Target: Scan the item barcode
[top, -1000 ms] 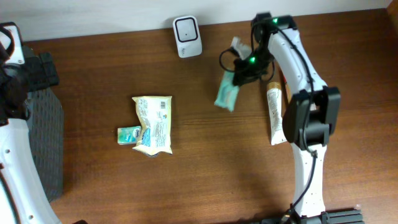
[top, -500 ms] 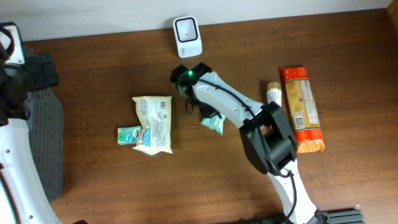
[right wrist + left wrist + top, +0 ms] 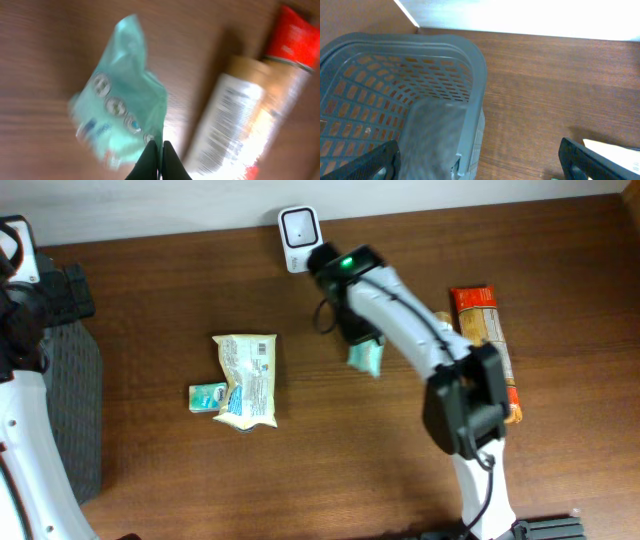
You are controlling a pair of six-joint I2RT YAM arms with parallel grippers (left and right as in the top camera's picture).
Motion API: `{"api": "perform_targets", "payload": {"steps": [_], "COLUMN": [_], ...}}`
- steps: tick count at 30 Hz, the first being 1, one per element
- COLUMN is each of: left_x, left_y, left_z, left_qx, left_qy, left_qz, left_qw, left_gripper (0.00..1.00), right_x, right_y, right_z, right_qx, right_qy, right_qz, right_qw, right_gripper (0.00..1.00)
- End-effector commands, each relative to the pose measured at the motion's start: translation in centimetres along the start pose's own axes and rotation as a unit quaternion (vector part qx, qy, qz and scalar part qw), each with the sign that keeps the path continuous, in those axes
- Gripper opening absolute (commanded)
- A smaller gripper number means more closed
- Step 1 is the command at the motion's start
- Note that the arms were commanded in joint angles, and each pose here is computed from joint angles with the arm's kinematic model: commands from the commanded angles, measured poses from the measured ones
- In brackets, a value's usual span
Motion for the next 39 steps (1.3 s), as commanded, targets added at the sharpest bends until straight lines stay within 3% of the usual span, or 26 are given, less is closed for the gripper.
{"api": "perform_targets", "payload": {"steps": [1,5,9,14,16,17,18,19,20,21,22,23,24,27,34,39], "left_x": [0.2,0.2,0.2,0.2,0.2,0.2,0.2,0.2,0.2,0.2,0.2,0.2,0.2,0.2,0.2,0.2], "left_y": [0.3,0.3,0.3,0.3,0.3,0.3,0.3,0.3,0.3,0.3,0.3,0.3,0.3,0.3,0.3,0.3], "left_z": [0.2,0.2,0.2,0.2,0.2,0.2,0.2,0.2,0.2,0.2,0.2,0.2,0.2,0.2,0.2,0.2], "left_qx": [-0.005,-0.005,-0.005,-0.005,-0.005,-0.005,-0.005,-0.005,-0.005,-0.005,-0.005,-0.005,-0.005,-0.005,-0.005,-0.005], "left_qy": [-0.006,-0.006,-0.006,-0.006,-0.006,-0.006,-0.006,-0.006,-0.006,-0.006,-0.006,-0.006,-0.006,-0.006,-0.006,-0.006], "left_qz": [0.002,0.002,0.002,0.002,0.002,0.002,0.002,0.002,0.002,0.002,0.002,0.002,0.002,0.002,0.002,0.002], "left_qw": [1.0,1.0,1.0,1.0,1.0,1.0,1.0,1.0,1.0,1.0,1.0,1.0,1.0,1.0,1.0,1.0], "left_gripper": [0.99,0.99,0.99,0.99,0.99,0.99,0.99,0.99,0.99,0.99,0.99,0.99,0.99,0.99,0.99,0.99], "right_x": [-6.6,-7.7,-5.0,-0.8,-1.1,-1.6,-2.4,-2.9,-3.2,-3.4,-3.6,-3.7,-3.7,-2.9,1.2,4.4], "right_y": [2.0,0.4,-3.6,-3.7,-3.8,-3.7,-3.6,-3.7,-3.9,-4.0,-4.6,-5.1,-5.8,-7.6,-12.5,-11.2], "right_z": [-1.2,-1.7,-2.9,-1.3,-0.3,0.4,1.5,2.5,3.4,4.0,4.8,5.1,5.1,4.7,3.0,1.2], "right_qx": [0.0,0.017,0.072,0.034,0.024,0.016,0.003,-0.01,-0.024,-0.036,-0.046,-0.048,-0.044,-0.019,0.057,0.07], "right_qy": [-0.049,-0.075,-0.049,-0.039,-0.066,-0.083,-0.099,-0.11,-0.114,-0.115,-0.116,-0.119,-0.121,-0.121,-0.094,0.043], "right_qz": [-0.077,-0.095,-0.101,-0.052,-0.015,0.005,0.045,0.079,0.115,0.146,0.192,0.225,0.236,0.245,0.253,0.263], "right_qw": [0.996,0.992,0.991,0.997,0.997,0.996,0.994,0.991,0.986,0.982,0.974,0.966,0.963,0.962,0.961,0.961], "right_gripper": [0.04,0.04,0.04,0.04,0.11,0.19,0.38,0.47,0.49,0.48,0.38,0.21,0.13,0.04,0.08,0.15]}}
Point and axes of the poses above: each gripper's point midway between its finger pads, its own y axis back along the fingers, its own x axis along the line the jaws close on, z = x × y, the point moved 1 cm from there along y, back along the fingers, and after that the axes turned 4 degrees about y, right-handed, at the moved point
